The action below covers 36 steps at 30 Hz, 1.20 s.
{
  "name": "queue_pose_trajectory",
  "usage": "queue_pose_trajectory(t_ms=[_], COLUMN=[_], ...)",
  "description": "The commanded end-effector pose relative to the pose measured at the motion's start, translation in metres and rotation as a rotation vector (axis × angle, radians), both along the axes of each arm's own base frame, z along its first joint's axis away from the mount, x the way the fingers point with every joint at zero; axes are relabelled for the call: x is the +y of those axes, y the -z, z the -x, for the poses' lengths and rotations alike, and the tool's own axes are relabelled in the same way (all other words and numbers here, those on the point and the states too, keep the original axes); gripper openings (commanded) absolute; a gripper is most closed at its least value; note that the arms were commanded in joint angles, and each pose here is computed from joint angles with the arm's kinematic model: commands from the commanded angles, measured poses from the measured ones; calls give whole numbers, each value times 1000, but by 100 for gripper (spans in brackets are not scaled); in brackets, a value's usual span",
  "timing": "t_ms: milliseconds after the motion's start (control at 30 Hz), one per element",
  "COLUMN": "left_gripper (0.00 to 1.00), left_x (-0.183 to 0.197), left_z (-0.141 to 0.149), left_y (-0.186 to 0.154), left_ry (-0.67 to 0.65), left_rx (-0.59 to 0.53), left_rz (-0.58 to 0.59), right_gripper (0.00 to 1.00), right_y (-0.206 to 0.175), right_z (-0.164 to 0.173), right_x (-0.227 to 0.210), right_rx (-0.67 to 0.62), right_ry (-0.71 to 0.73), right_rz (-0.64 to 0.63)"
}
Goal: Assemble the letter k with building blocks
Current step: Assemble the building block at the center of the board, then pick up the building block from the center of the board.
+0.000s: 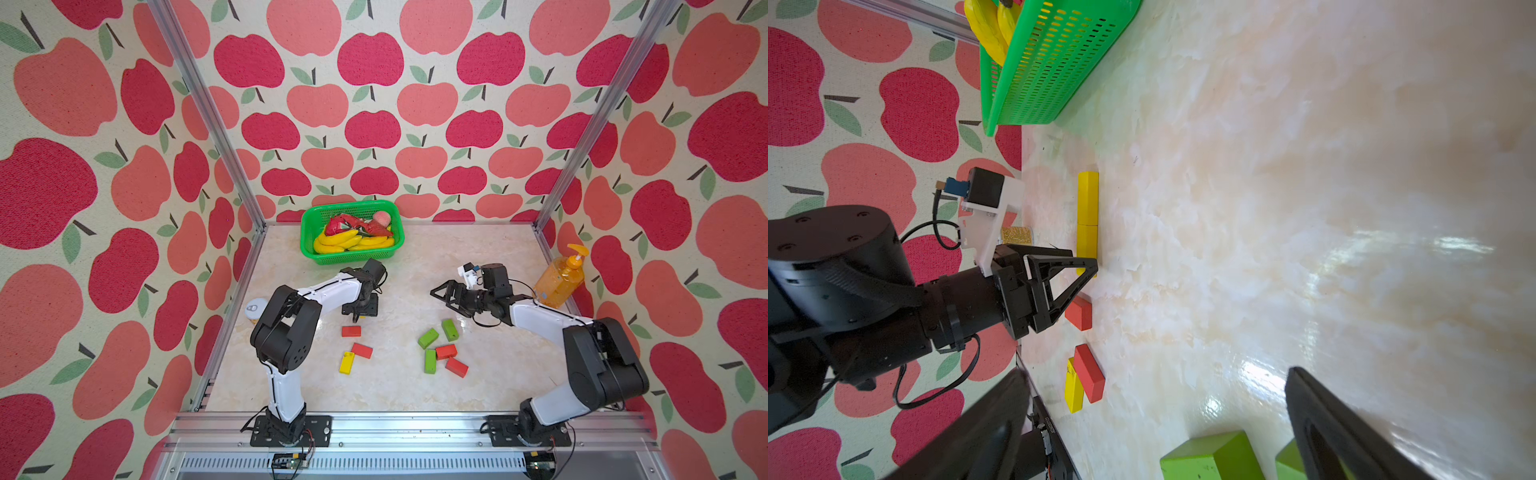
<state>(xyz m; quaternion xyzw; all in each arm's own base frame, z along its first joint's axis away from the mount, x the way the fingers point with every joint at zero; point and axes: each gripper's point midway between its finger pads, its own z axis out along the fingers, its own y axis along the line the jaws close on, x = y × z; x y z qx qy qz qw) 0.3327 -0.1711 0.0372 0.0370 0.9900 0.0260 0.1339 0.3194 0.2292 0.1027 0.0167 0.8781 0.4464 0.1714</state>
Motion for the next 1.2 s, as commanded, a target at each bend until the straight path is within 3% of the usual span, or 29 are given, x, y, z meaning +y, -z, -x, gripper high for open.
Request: queue_pose_trajectory(t_ms=[0,233,433,633,867,1000,1167], left_gripper=[69,68,65,68,72,73,71], left_x=[4,15,31,33,36,36,26], left_z=[16,65,94,87,68,62,58], left_y=[-25,-29,-20,-20,-23,-15,-19], left_ry=[41,40,-15,23,234,339,434], left_rx=[-36,23,77,53,84,119,49], left_rz=[-15,-12,-84,-85,-190,-172,-100], right_gripper=[99,99,99,99,99,99,99], right_y=[0,0,-3,-3,-1,1,4], right_z=[-4,-4,-3,-3,-4,-4,-5], right_x=[-1,-1,0,0,-1,0,0], right_rx=[-6,-4,-5,-5,-7,0,8], right_ry=[6,5,2,1,5,2,2], right_rz=[1,-3,-15,-15,-4,-7,-2])
